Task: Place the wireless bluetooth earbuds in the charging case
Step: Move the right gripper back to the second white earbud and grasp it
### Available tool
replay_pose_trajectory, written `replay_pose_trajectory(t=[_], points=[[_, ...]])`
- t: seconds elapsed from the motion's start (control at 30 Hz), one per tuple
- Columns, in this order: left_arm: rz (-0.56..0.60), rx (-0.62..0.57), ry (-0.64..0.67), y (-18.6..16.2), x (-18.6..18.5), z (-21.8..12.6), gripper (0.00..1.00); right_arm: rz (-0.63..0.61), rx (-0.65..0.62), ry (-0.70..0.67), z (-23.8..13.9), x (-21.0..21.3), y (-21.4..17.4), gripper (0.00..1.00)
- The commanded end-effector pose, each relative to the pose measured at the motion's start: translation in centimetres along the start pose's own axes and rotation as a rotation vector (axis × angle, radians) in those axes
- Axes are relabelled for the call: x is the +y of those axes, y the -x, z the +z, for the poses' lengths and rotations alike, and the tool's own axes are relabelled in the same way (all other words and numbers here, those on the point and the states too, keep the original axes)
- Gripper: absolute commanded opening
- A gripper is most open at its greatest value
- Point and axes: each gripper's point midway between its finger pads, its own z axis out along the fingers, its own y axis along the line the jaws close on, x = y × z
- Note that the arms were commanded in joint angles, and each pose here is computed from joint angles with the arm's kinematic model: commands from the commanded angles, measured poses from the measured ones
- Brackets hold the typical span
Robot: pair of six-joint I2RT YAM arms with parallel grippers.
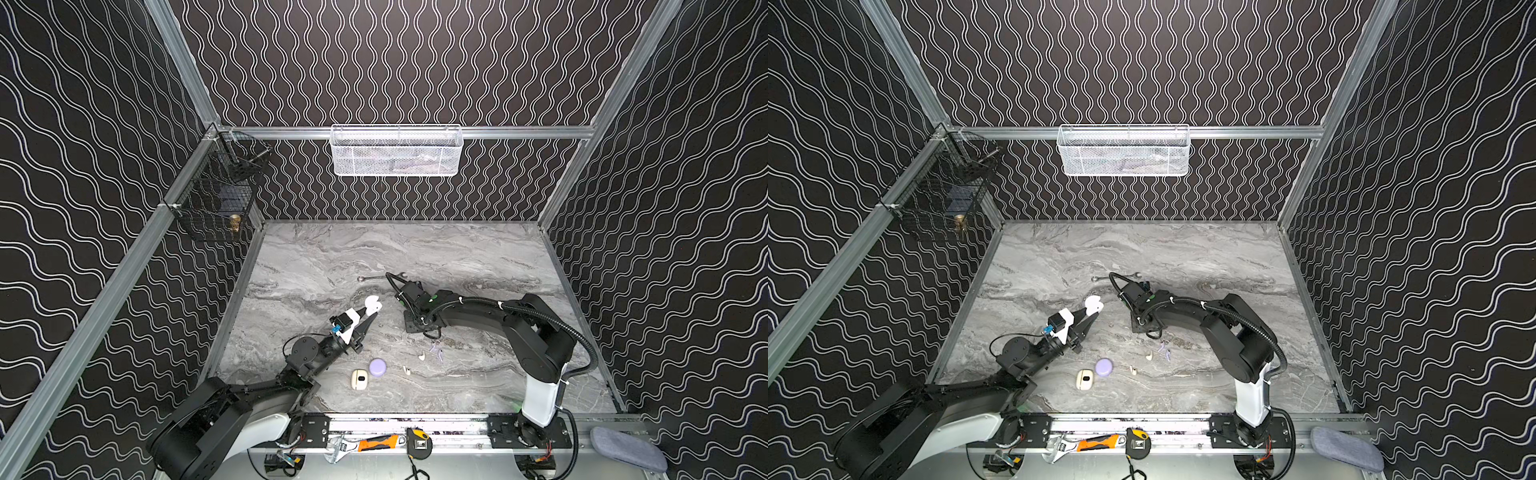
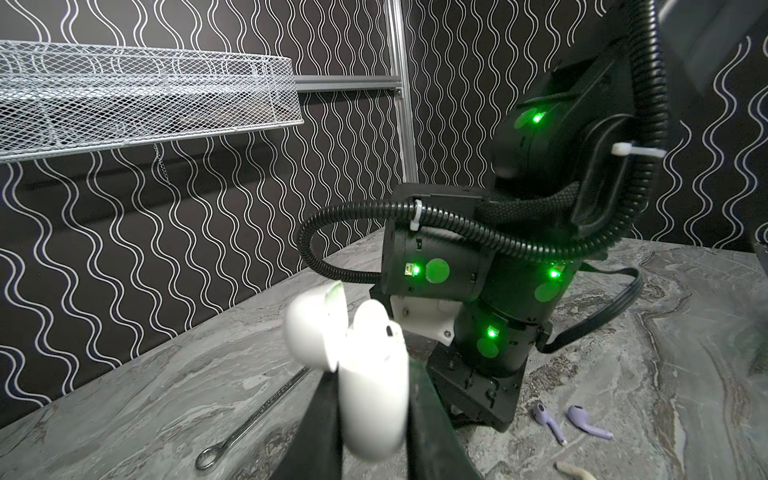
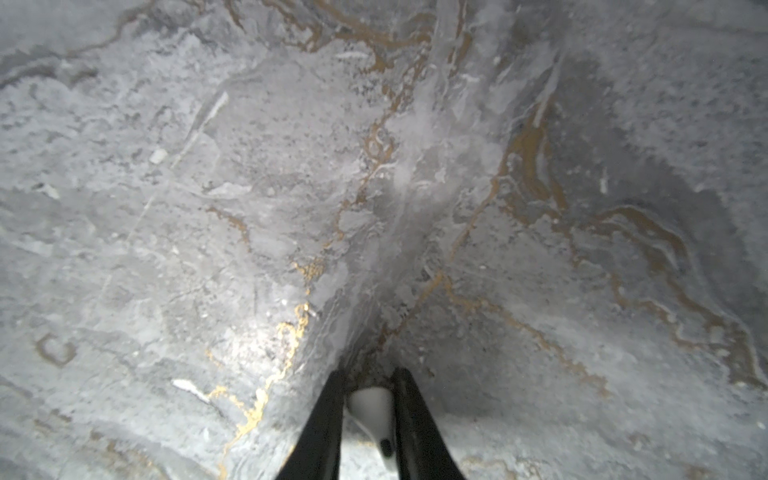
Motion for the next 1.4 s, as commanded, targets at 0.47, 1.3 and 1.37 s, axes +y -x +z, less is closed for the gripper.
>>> replay_pose_trajectory(t=[0.47, 1.3, 1.37], points=[[0.010, -0.040, -0.003, 1.0, 0.0, 0.0, 0.00, 0.029, 0.055, -0.026, -0.5, -1.4, -2.1, 0.28], [0.008, -0.042, -0.003, 1.0, 0.0, -0.1, 0.00, 0.062, 0.041, -0.061, -0.1, -2.2, -2.1, 0.28], [0.009, -0.044, -0.005, 1.1, -0.1, -0.1, 0.00, 0.065, 0.037, -0.060, -0.2, -2.2, -2.1, 0.26]])
